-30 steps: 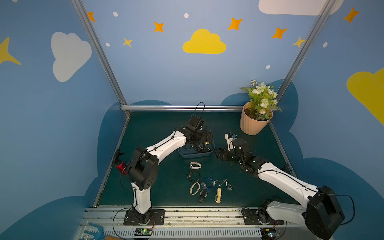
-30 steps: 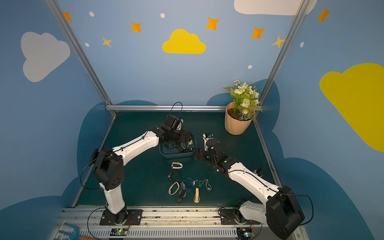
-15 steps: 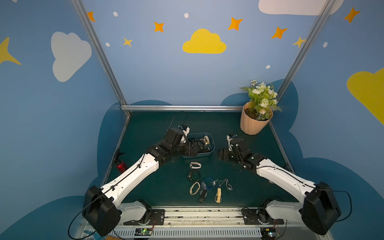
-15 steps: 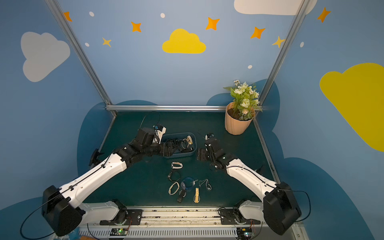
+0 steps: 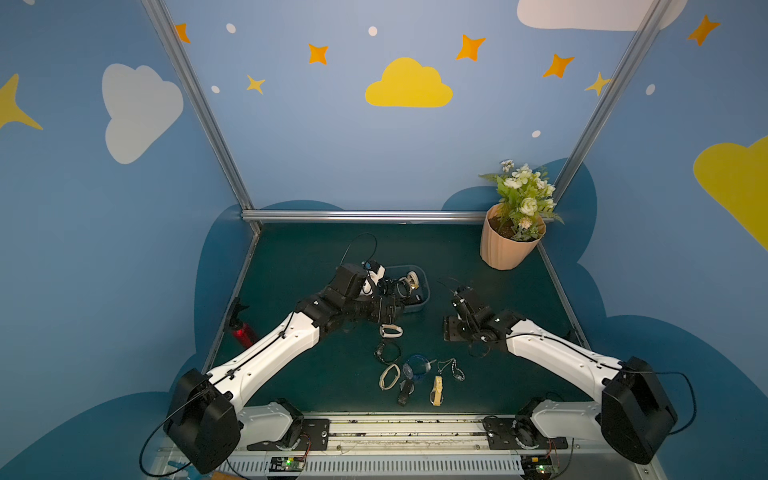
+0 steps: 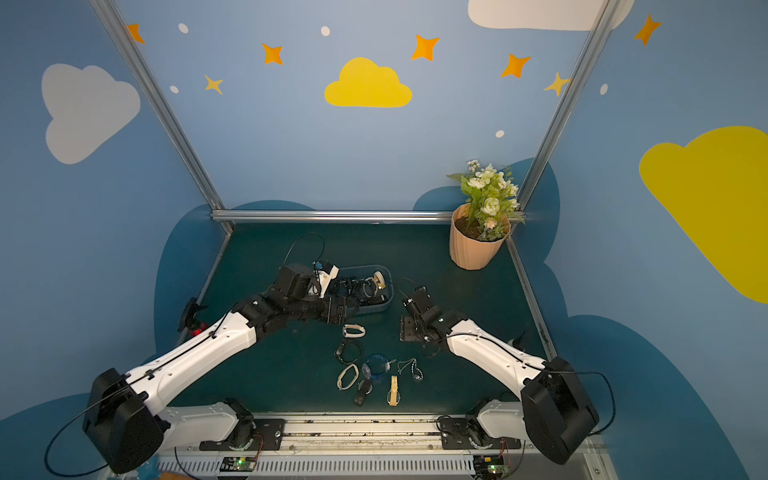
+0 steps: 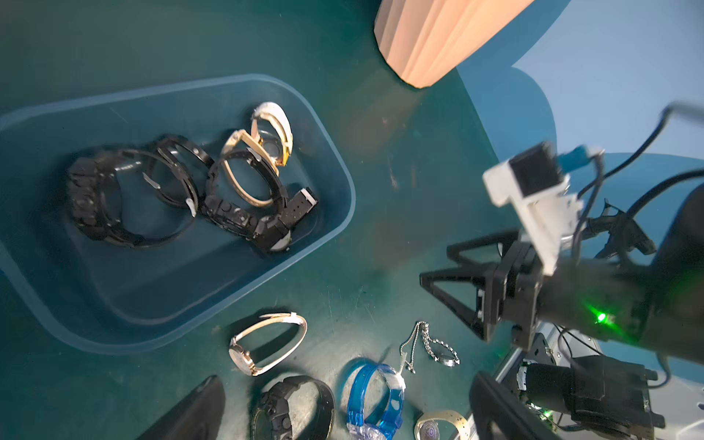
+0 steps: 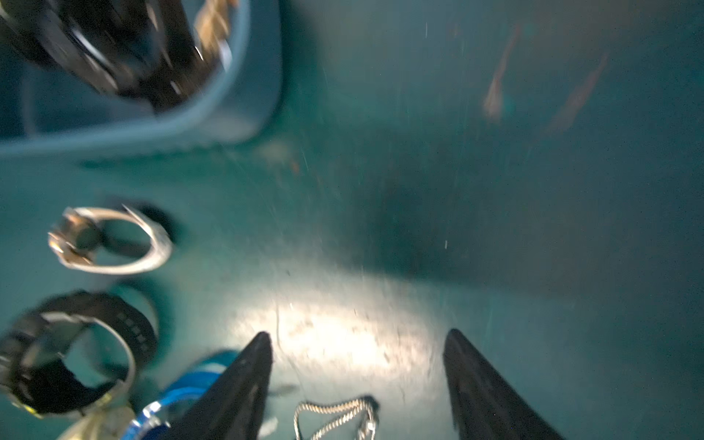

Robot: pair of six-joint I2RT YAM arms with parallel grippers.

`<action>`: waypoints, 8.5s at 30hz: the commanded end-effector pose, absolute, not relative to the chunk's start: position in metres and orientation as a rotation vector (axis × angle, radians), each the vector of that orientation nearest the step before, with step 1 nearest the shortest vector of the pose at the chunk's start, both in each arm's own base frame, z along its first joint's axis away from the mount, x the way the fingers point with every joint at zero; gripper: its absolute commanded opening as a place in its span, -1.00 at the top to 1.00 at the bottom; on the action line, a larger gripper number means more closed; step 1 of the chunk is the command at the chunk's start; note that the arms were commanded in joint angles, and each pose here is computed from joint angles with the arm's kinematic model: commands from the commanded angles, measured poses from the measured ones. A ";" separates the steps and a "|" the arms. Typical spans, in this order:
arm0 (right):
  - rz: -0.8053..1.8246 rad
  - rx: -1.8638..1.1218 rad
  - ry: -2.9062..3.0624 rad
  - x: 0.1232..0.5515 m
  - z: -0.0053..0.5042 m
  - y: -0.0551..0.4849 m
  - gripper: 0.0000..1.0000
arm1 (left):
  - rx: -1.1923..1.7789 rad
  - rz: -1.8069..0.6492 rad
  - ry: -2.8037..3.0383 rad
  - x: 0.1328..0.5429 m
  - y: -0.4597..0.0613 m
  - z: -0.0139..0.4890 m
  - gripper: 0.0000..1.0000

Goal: Put the watch into the storage box
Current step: Pick up the watch at the center of the board, then place the watch in the storage box, then pick up the watch at the center of the board, then place the watch in the storage box.

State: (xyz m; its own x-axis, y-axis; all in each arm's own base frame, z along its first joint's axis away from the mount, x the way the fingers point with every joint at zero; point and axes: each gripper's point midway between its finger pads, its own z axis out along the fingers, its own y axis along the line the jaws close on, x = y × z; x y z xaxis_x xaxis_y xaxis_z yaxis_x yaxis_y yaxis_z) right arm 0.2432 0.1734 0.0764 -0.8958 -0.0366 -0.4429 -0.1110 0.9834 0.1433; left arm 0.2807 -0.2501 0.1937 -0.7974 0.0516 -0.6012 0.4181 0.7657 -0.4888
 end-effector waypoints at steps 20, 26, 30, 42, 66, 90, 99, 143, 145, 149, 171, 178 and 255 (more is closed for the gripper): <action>0.231 -0.060 2.874 0.178 0.028 0.174 0.22 | 0.362 -0.805 2.383 0.286 -0.249 0.200 -1.00; 0.217 -0.062 2.891 0.179 0.019 0.177 0.35 | 0.363 -0.795 2.386 0.286 -0.248 0.200 -1.00; 0.217 -0.064 2.902 0.178 0.014 0.179 0.51 | 0.363 -0.791 2.394 0.286 -0.248 0.198 -1.00; 0.195 -0.075 2.874 0.189 0.011 0.183 1.00 | 0.368 -0.789 2.401 0.286 -0.249 0.198 -1.00; 0.299 -0.207 2.311 0.304 0.180 0.230 1.00 | 0.348 -0.717 2.379 0.288 -0.238 0.204 -1.00; 0.346 -0.353 2.249 0.386 0.181 0.291 1.00 | 0.321 -0.643 2.381 0.290 -0.227 0.206 -1.00; 0.366 -0.403 2.301 0.405 0.142 0.312 1.00 | 0.318 -0.628 2.388 0.292 -0.226 0.204 -1.00; 0.330 -0.188 2.219 0.331 0.170 0.214 -0.67 | 0.231 -0.610 2.543 0.291 -0.250 0.168 -0.78; 0.329 -0.188 2.220 0.331 0.169 0.215 -0.67 | 0.242 -0.574 2.574 0.288 -0.259 0.158 -0.67; 0.332 -0.200 2.233 0.331 0.169 0.217 -0.67 | 0.286 -0.517 2.650 0.279 -0.279 0.138 -0.33; 0.297 -0.126 2.238 0.310 0.161 0.187 -0.67 | 0.291 -0.326 2.850 0.290 -0.301 0.054 0.33; 0.299 -0.104 2.254 0.305 0.155 0.183 -0.67 | 0.297 -0.300 2.901 0.287 -0.302 0.036 0.40; 0.351 -0.118 2.263 0.317 0.161 0.197 -0.67 | 0.092 -0.259 2.598 0.394 -0.247 0.091 0.91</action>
State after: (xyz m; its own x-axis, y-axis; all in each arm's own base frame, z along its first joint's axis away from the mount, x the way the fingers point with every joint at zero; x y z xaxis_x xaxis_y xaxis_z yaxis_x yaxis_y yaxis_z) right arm 0.3100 0.1948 0.1420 -0.6819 0.0202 -0.7311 -0.1934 0.9591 0.2068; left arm 0.3926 -0.2439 0.0975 -0.8536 0.0283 -0.5202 0.1225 0.9814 -0.1477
